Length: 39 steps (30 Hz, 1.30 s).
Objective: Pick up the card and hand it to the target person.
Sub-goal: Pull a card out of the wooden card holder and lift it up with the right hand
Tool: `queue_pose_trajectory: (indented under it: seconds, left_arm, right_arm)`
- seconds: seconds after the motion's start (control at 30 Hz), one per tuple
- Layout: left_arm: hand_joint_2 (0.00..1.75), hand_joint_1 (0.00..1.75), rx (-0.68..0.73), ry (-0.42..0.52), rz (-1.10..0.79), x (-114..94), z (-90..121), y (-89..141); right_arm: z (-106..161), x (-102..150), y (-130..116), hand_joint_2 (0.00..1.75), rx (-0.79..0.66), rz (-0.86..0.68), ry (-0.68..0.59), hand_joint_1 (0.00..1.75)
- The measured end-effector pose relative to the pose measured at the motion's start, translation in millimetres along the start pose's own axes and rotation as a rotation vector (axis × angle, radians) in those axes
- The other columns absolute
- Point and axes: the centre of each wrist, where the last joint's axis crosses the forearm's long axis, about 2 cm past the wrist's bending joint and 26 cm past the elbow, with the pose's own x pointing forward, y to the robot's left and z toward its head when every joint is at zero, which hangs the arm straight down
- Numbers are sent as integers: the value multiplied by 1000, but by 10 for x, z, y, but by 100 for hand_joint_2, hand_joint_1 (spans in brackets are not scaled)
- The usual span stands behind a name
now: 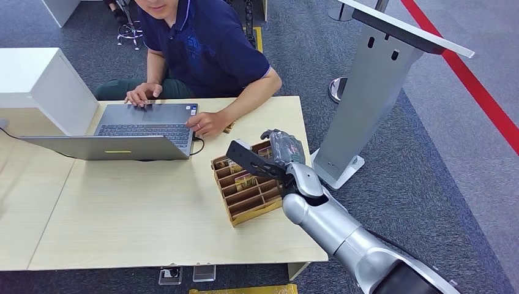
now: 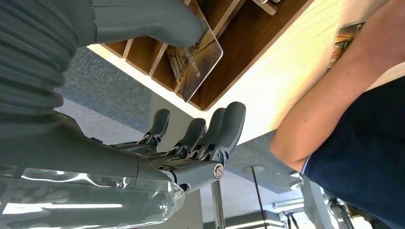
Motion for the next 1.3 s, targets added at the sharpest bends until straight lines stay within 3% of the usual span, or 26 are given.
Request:
queue_pose_trajectory:
  seconds: [1.3]
  left_arm:
    - [0, 0, 1, 6, -4, -25, 3, 4]
  right_arm:
    - [25, -37, 37, 175, 19, 11, 8, 83]
